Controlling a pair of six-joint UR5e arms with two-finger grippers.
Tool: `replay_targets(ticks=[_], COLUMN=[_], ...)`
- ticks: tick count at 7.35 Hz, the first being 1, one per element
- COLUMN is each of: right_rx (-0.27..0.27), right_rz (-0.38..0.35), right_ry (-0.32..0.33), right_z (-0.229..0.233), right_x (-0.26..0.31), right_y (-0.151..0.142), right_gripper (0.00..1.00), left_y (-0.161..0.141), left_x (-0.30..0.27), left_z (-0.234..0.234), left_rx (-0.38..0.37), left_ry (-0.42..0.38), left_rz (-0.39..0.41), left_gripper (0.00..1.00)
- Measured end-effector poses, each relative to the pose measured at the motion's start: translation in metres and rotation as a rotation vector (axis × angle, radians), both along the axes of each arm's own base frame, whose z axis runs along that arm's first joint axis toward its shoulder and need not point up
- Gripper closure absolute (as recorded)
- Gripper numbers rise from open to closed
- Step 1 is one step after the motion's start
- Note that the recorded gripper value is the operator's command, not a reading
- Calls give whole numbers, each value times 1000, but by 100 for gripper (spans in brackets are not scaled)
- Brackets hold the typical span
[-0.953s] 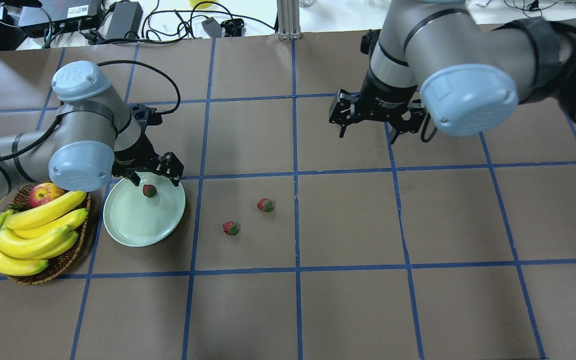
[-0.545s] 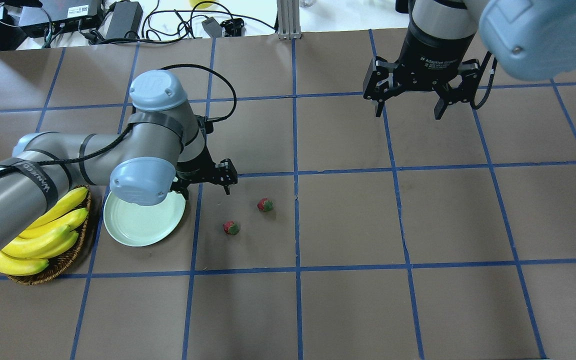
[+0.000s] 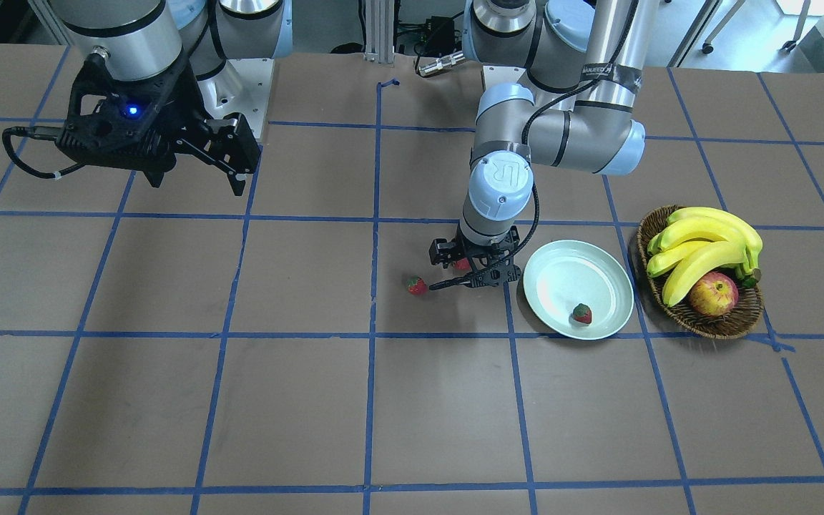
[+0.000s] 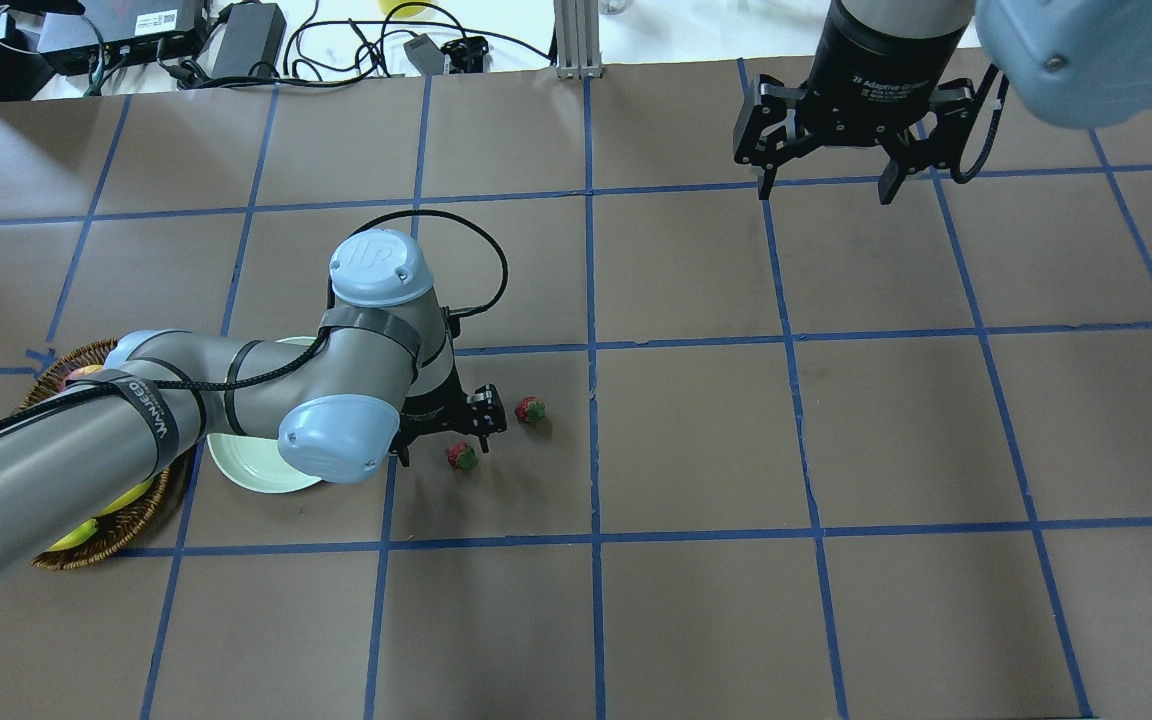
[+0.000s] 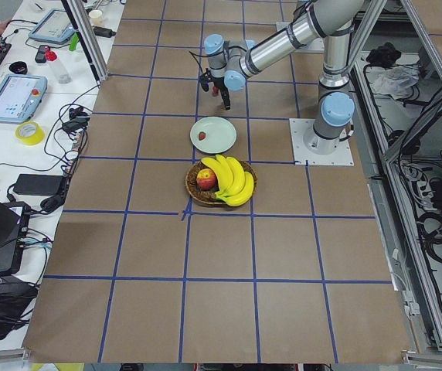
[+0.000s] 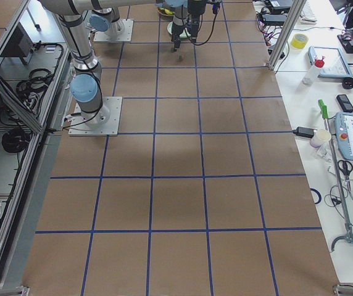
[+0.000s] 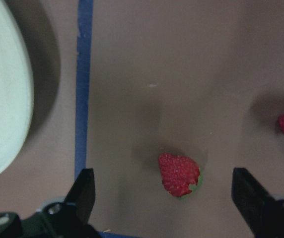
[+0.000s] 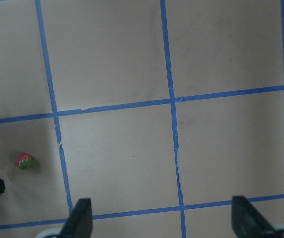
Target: Collect all strawberries into plate
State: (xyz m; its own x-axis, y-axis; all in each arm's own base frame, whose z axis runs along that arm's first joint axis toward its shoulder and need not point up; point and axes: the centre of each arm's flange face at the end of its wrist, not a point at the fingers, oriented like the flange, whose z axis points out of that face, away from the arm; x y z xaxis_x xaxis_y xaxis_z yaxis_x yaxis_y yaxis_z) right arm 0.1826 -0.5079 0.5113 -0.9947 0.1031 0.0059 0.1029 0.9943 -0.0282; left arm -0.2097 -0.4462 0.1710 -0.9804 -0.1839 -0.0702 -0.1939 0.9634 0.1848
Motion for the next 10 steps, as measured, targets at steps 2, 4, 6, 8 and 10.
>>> replay_targets(ticks=[2, 4, 6, 8, 10], right_rx=[-12, -14, -16, -24, -24], right_rz=[0, -1, -3, -4, -5], right_ry=[-1, -3, -7, -13, -14], right_z=[1, 1, 2, 7, 8], right_x=[0, 0, 0, 0, 0], right_y=[-1, -1, -1, 2, 3], right_gripper=[0, 0, 0, 0, 0], left_y=[-4, -5, -4, -4, -11], left_x=[-1, -5, -11, -12, -9], left_z=[-10, -17, -11, -4, 14], left_rx=[-14, -6, -9, -22, -40], left_ry=[-2, 32, 70, 78, 81], left_rz=[16, 53, 100, 106, 103], left_gripper=[85, 93, 100, 100, 40])
